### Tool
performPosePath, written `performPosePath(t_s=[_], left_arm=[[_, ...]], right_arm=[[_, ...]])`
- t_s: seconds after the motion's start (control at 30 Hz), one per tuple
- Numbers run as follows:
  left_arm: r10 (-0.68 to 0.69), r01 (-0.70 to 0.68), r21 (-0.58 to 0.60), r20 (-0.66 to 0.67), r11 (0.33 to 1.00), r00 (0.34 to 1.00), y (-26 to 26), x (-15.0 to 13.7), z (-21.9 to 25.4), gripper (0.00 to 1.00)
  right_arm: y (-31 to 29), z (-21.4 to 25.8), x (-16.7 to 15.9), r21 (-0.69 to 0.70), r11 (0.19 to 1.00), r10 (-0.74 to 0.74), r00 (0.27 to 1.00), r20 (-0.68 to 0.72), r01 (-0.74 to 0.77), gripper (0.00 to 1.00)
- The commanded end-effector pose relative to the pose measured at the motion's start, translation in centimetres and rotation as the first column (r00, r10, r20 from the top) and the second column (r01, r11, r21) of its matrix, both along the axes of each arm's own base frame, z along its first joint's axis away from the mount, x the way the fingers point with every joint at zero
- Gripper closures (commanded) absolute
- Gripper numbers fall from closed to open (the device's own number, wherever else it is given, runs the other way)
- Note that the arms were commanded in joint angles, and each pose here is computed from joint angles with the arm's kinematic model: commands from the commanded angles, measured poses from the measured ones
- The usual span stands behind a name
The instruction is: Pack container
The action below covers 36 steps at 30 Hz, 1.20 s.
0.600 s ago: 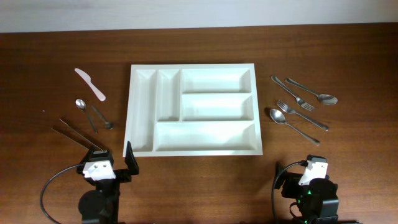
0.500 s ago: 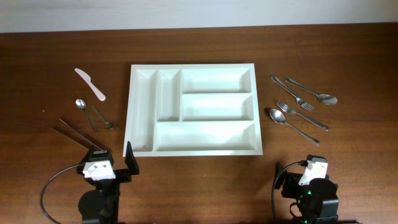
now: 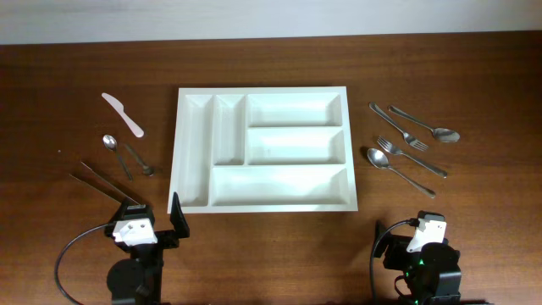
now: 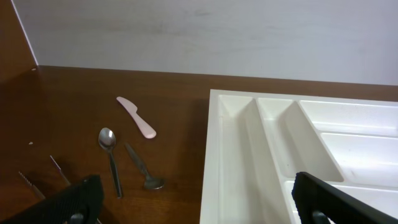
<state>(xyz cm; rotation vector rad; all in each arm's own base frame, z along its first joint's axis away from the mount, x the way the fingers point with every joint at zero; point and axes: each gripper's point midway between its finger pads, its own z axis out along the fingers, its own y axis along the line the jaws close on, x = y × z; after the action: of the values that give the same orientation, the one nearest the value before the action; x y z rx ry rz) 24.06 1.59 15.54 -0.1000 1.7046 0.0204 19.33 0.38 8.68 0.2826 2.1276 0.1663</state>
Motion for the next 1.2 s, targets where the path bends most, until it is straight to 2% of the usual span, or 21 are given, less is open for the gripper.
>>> performPosePath(t_s=[0.0, 0.8, 0.93, 1.17], left_arm=[[-0.005, 0.005, 0.011, 0.002, 1.000, 1.000, 0.0, 0.0, -0.1, 0.01], [-0.005, 0.005, 0.011, 0.002, 1.000, 1.000, 0.0, 0.0, -0.1, 0.01], [-0.005, 0.005, 0.010, 0.002, 1.000, 1.000, 0.0, 0.0, -0.1, 0.01], [-0.005, 0.005, 0.010, 0.002, 1.000, 1.000, 0.0, 0.0, -0.1, 0.01]], right_arm=[[-0.1, -0.3, 0.0, -0.015, 1.000, 0.000, 1.000, 0.002, 0.000, 0.01], [-0.1, 0.3, 0.4, -0.014, 1.000, 0.000, 1.000, 0.030, 0.000, 0.01], [0.2, 2.1, 1.4, -0.001, 1.000, 0.008, 0.993, 0.114, -0.008, 0.01], [2.6, 5.1, 2.4, 0.049, 0.989, 0.122, 0.962, 0.243, -0.138, 0.01]])
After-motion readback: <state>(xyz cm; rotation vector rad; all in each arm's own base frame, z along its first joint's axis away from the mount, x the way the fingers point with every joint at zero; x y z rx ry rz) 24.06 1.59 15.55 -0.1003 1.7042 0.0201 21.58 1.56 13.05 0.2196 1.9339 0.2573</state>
